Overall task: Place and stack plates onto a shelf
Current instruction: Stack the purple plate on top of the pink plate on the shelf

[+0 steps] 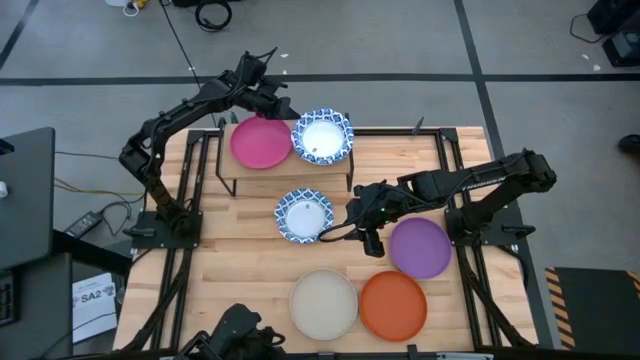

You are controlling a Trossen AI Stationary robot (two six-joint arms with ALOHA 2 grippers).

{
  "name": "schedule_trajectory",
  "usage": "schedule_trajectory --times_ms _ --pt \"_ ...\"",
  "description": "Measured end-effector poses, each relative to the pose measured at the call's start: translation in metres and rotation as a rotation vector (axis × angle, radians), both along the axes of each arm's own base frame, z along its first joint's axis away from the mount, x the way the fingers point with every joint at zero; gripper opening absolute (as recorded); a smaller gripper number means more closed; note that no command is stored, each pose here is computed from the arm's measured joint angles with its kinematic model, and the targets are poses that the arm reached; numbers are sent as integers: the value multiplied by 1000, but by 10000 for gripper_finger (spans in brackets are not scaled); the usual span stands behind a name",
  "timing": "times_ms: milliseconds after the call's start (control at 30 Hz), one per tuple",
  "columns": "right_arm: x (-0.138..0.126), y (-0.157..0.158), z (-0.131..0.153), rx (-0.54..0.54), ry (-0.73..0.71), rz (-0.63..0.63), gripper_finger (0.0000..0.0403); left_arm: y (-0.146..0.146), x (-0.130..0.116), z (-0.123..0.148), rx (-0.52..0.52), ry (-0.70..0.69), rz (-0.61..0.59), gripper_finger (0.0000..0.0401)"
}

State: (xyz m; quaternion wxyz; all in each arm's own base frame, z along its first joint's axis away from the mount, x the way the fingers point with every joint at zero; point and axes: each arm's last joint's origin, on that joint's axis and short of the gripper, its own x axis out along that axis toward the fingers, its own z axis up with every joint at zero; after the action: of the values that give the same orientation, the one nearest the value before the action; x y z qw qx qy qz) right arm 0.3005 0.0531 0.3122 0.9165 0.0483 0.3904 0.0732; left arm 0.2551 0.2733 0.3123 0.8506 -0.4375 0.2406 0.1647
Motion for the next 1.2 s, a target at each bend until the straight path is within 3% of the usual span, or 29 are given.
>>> schedule_trajectory --times_ms 233,433,633,867,1200 --pt "-4 -1 -4 -2 54 -7 183 -20 -7 27 149 -34 -82 167" --pt "-13 -2 -2 -15 101 -9 183 -57 -18 53 269 -17 -200 167" --pt "-32 -7 10 -61 103 -49 183 -112 -21 73 445 118 -266 167" --pt "-56 -14 23 -124 113 -99 183 -178 -10 91 563 65 -424 167" --pt "-78 -22 25 -255 203 -169 183 -275 14 87 710 89 -607 167"
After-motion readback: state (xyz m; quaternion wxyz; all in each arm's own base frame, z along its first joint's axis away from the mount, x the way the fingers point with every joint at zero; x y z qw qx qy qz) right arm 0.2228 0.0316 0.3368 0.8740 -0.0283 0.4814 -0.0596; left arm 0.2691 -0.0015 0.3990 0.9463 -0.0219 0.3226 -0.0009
